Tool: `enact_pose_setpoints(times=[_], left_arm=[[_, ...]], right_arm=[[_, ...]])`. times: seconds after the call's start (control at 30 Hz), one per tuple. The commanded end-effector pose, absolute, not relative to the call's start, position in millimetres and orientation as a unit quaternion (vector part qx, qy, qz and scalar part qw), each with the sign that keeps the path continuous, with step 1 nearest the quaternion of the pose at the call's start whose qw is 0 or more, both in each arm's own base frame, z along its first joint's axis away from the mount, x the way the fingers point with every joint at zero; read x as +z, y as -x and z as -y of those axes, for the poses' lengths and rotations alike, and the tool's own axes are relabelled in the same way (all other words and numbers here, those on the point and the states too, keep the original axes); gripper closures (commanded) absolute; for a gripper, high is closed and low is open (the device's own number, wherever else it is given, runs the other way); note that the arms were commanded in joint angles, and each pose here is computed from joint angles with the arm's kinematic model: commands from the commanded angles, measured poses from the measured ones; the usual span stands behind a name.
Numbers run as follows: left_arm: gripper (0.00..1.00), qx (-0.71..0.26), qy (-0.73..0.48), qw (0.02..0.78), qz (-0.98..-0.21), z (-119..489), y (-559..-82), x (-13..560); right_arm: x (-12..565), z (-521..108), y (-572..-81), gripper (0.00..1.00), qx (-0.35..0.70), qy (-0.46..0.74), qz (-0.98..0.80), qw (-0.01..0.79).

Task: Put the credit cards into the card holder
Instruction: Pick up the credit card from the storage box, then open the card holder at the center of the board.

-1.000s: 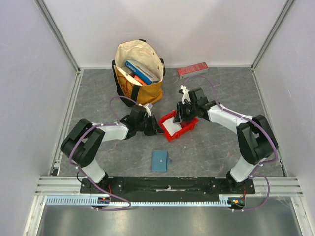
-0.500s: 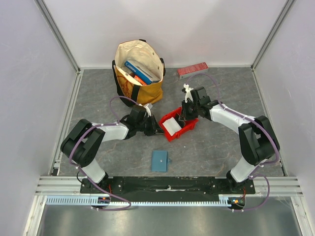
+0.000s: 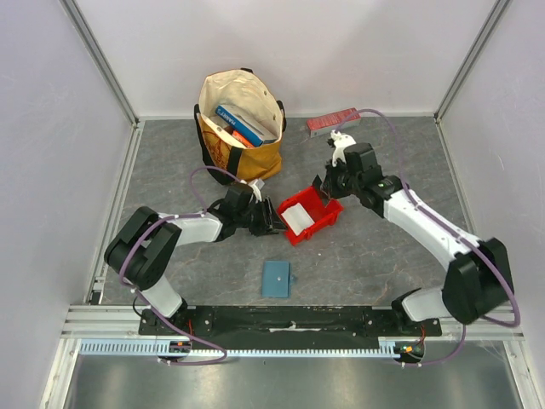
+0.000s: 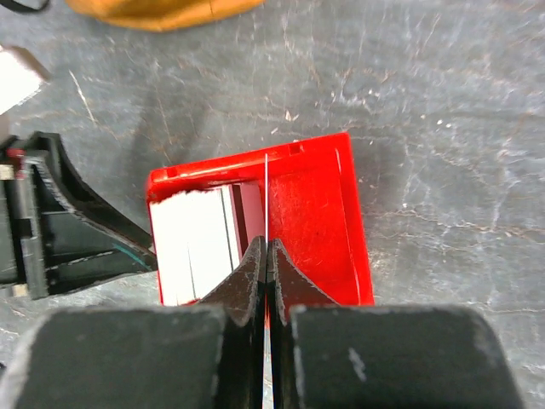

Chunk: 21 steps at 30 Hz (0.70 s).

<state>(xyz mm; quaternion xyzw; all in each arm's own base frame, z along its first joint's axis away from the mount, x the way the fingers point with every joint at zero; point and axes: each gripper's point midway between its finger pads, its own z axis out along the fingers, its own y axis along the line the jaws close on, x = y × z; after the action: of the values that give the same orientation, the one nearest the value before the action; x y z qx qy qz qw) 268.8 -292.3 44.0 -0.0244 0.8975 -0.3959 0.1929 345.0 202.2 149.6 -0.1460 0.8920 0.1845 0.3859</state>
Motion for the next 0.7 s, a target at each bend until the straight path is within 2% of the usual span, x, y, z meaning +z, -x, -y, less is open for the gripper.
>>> enact_pose_setpoints(times=[0.0, 0.1, 0.27, 0.47, 0.67], left_arm=[[0.48, -0.399, 0.003, 0.232, -0.887, 291, -273, 64], [0.40, -0.394, 0.002, 0.245, -0.886, 286, -272, 69], [0.33, -0.391, 0.003, 0.259, -0.883, 278, -266, 78], [0.21, -0.366, 0.007, 0.284, -0.886, 255, -252, 88], [0.20, -0.332, 0.014, 0.301, -0.894, 221, -223, 95]], right_arm=[[183, -188, -334, 1.00, 0.176, 0.137, -0.873, 0.434], [187, -180, -312, 1.00, 0.181, 0.124, -0.874, 0.433], [184, -175, -262, 1.00, 0.202, 0.113, -0.880, 0.415], [141, -178, -203, 1.00, 0.199, 0.096, -0.900, 0.375], [95, -188, -177, 1.00, 0.178, 0.064, -0.915, 0.356]])
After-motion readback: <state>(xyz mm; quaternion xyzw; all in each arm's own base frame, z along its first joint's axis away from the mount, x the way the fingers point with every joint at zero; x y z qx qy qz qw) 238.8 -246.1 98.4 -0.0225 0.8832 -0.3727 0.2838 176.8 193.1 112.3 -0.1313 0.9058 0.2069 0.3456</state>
